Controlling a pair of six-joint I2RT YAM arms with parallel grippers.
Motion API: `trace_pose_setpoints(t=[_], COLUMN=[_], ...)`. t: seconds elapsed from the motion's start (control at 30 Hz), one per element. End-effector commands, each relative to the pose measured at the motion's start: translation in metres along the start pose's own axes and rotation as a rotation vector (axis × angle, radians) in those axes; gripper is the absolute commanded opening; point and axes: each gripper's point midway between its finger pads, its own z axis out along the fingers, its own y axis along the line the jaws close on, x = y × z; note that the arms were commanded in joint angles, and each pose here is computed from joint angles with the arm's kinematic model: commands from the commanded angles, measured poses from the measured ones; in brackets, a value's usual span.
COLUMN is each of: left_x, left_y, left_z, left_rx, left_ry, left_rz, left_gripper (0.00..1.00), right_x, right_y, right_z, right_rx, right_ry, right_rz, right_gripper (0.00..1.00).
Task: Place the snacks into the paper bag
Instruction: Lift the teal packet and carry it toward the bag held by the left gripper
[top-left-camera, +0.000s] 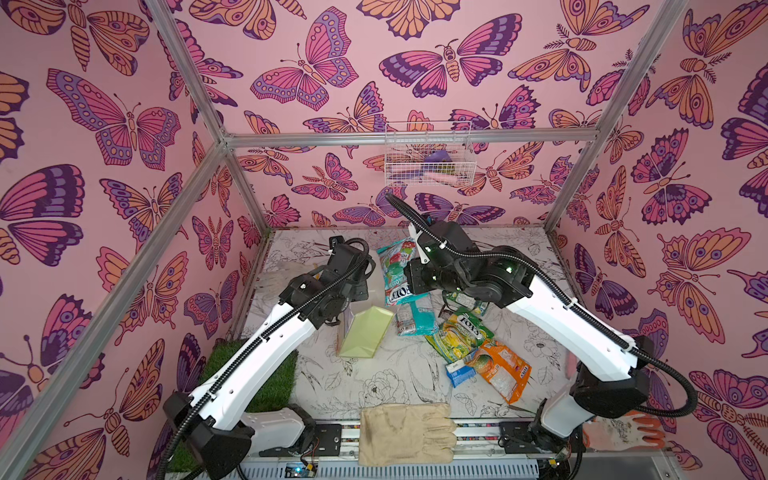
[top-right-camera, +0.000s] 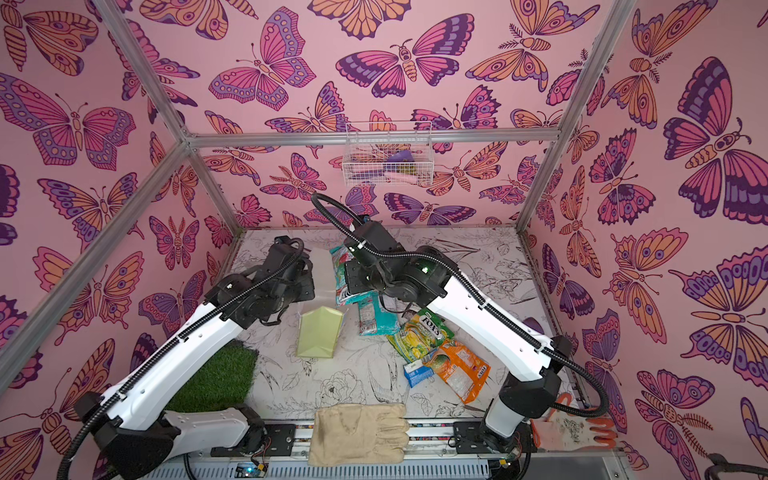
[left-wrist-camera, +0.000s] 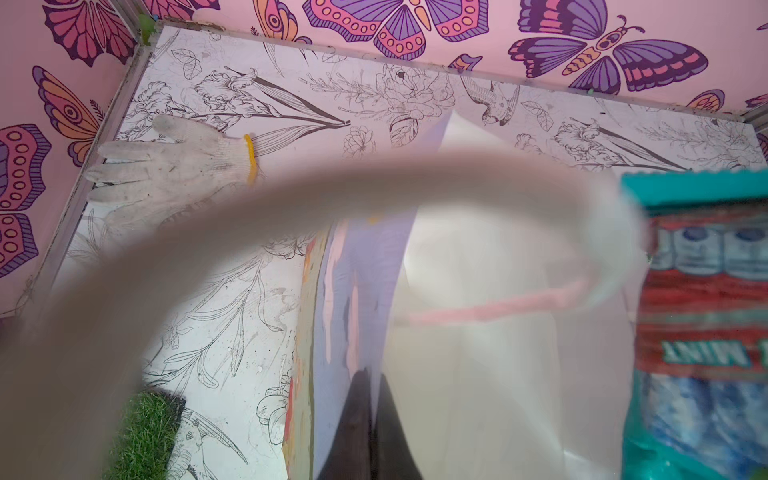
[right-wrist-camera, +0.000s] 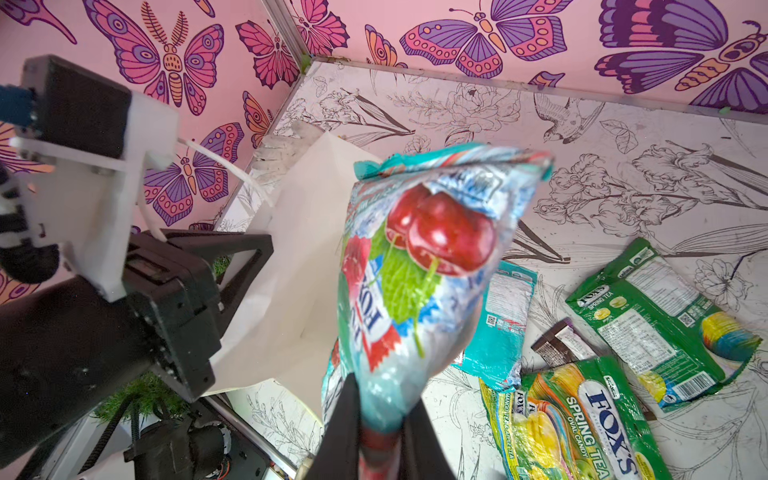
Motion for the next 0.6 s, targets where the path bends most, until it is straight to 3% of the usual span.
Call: trace_pose_setpoints(t=[0.0, 0.57], left_x=[0.0061, 0.0042], left_y=[0.0036, 0.0031], left_z=[0.0024, -0.001], left_rx=[-0.024, -0.011], left_ry=[0.008, -0.009], left_rz=[-0.005, -0.018], left_gripper=[0.0, 0.0], right_x=[-0.0032, -0.0018], right_y=[0.0011, 0.0042], right_z=[0.0016, 0.0087], right_rx=[0.016, 0.014], right_ry=[-0.019, -0.004], right_rz=[0.008, 0.008], right_gripper=[0.02, 0.11])
